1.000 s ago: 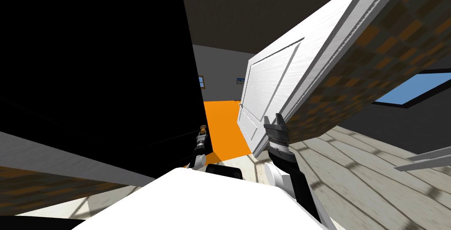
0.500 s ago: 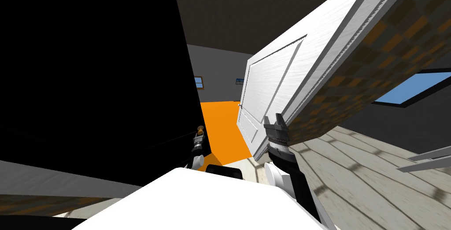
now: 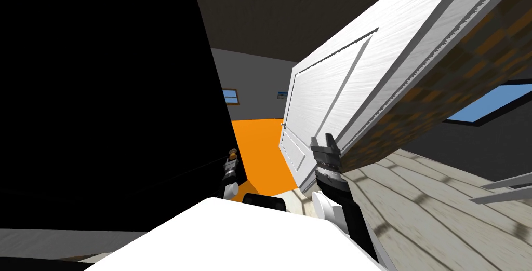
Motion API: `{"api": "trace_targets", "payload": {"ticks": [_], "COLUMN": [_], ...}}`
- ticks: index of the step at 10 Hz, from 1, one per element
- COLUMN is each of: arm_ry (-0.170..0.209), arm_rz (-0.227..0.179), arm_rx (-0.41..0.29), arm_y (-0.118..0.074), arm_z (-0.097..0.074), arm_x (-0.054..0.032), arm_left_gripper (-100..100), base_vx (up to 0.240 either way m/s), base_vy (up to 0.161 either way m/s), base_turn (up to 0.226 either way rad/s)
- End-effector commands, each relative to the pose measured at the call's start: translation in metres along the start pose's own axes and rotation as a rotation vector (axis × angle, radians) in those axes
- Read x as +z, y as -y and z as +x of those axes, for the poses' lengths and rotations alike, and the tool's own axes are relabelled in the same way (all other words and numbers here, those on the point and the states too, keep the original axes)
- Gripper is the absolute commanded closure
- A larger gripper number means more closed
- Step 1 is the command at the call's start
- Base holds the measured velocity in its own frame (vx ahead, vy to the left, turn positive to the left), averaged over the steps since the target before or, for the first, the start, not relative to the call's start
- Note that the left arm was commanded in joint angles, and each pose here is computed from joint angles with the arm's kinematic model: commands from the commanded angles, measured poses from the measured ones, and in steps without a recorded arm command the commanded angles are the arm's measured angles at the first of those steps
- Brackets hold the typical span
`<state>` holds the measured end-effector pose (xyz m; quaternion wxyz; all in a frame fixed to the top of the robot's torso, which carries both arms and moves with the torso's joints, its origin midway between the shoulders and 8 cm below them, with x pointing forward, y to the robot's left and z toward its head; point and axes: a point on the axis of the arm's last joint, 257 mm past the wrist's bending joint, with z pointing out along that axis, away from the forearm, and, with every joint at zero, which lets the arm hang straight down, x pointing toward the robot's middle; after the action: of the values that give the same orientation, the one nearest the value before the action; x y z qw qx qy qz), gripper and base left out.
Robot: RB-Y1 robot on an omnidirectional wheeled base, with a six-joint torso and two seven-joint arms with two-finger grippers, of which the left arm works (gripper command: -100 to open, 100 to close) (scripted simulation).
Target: Push the door open
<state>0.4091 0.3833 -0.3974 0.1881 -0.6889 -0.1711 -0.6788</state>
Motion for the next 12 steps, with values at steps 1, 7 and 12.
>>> {"api": "trace_targets", "payload": {"ticks": [1,7,12], "arm_ry": [-0.004,-0.002,-0.001], "arm_rz": [0.046,0.143,0.218], "arm_rx": [0.007,-0.002,-0.011], "arm_y": [0.026,0.073,0.108], "arm_z": [-0.001,-0.001,-0.001], "arm_x": [0.0031,0.0012,-0.0031], "arm_left_gripper": [100,100,100], "base_vx": [0.106,0.120,0.101], "base_vy": [-0.005,-0.011,-0.005], "base_turn": [-0.023,-0.023,-0.019]}}
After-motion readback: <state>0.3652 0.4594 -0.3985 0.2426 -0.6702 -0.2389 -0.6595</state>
